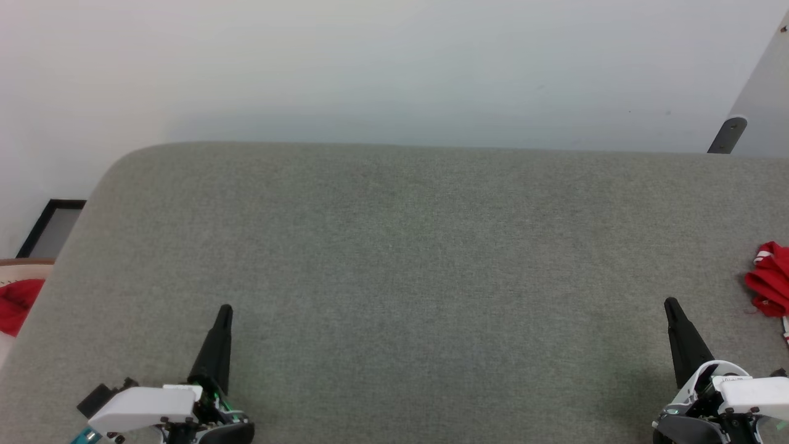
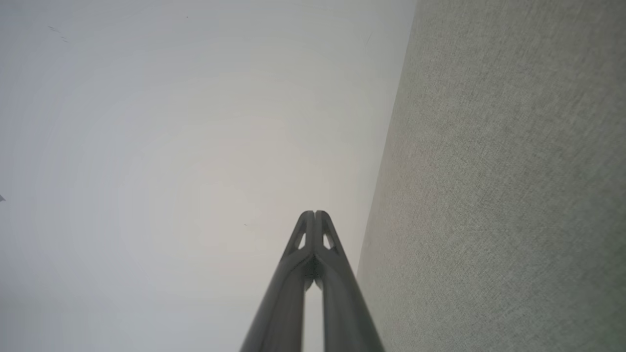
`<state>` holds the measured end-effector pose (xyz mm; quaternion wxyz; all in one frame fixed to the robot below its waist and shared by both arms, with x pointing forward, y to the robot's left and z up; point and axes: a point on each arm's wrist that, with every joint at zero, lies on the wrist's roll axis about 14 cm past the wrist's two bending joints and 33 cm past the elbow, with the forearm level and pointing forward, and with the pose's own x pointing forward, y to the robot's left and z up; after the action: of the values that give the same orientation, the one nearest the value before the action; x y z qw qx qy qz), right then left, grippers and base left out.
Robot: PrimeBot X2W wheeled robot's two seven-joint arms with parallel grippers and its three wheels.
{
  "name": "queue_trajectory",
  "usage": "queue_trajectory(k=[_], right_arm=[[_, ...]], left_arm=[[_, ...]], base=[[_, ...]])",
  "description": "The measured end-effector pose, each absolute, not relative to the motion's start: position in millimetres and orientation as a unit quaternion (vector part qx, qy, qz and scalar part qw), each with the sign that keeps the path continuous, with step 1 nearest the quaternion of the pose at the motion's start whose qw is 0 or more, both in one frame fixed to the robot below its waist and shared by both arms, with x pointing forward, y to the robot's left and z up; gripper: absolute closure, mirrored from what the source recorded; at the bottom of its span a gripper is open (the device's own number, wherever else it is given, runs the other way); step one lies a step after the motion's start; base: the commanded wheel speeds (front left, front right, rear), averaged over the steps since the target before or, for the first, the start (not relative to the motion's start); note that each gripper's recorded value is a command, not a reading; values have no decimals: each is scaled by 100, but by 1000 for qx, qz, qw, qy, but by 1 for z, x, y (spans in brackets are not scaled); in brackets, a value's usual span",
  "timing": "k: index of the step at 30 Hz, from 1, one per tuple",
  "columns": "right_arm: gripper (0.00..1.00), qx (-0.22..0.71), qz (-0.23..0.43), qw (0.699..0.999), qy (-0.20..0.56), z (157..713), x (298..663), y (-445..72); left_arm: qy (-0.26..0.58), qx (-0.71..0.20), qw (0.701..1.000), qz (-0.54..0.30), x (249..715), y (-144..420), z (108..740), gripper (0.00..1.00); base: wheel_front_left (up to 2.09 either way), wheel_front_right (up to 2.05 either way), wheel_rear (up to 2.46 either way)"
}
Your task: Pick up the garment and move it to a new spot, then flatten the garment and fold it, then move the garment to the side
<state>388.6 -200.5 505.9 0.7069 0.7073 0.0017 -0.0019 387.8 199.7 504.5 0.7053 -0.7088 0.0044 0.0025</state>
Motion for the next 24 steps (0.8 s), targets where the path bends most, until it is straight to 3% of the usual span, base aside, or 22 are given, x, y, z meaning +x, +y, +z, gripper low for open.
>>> queue_trajectory(k=[24], right_arm=[[100,707,-2,707,2,506,389,-200]], left_arm=[[4,-709,705,3,388,200,505,100]], base=[[0,0,0]])
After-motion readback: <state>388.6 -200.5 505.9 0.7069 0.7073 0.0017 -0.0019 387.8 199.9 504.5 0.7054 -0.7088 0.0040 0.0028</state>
